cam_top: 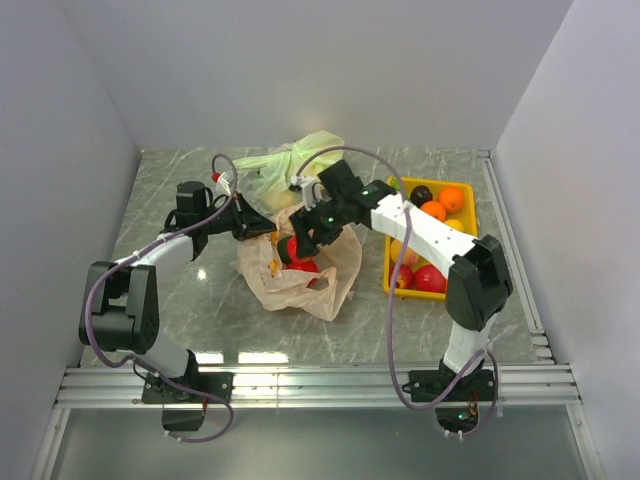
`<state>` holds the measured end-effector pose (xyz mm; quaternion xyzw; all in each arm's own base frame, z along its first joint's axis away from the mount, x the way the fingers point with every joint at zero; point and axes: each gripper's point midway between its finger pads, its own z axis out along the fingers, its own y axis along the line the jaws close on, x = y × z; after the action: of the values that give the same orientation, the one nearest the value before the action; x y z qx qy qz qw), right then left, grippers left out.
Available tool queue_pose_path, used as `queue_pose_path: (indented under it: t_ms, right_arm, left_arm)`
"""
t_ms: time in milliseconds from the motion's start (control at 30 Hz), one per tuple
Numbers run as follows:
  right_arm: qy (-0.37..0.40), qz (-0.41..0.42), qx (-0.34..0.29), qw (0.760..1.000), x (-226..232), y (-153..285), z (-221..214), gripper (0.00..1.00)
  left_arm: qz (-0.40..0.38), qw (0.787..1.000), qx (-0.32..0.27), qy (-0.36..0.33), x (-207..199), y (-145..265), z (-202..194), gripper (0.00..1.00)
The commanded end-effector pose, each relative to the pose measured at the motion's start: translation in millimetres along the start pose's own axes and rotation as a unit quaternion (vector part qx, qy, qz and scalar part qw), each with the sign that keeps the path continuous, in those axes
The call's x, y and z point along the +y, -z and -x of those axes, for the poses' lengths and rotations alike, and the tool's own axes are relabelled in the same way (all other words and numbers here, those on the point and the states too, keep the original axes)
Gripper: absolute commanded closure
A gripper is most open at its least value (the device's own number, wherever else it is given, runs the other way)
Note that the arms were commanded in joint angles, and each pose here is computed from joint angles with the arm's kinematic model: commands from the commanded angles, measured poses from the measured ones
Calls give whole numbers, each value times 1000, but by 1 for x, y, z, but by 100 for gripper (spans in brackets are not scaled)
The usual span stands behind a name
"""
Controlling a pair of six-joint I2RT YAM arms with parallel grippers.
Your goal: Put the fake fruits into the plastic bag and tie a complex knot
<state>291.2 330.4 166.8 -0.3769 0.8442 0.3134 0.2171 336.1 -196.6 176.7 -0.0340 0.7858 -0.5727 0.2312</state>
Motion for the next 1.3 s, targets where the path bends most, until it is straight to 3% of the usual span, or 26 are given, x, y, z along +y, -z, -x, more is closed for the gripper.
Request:
queue_pose_path:
  t_ms: [0, 67, 267, 367, 467, 700, 967, 1267]
  right_arm:
    - [9, -7, -27, 1000, 13, -9, 21, 9]
    - [-8, 3, -33, 999, 16, -4, 25, 2]
    - [-25, 17, -90, 996, 9, 79, 32, 0]
    - [-45, -40, -111, 992, -35, 127, 14, 0]
    - [-80, -128, -92, 984, -95, 163, -23, 0]
    - [-198, -337, -38, 920, -236, 235, -102, 0]
    - [-260, -356, -11, 897, -309, 206, -113, 2]
    - [-278, -332, -14, 901, -332, 170, -105, 2]
  left_arm:
    - [-31, 999, -9, -16, -17, 2, 15, 99]
    - [-32, 999, -12, -13, -16, 3, 16, 100]
    - [-30, 999, -11, -13, -15, 3, 15, 100]
    - [-29, 999, -11, -17, -15, 3, 14, 100]
    - [-25, 1000, -9, -15, -13, 3, 13, 99]
    - [-23, 1000, -9, -19, -11, 3, 13, 99]
    - [-21, 1000, -8, -15, -8, 2, 13, 100]
    - [-15, 1000, -3, -14, -3, 1, 11, 99]
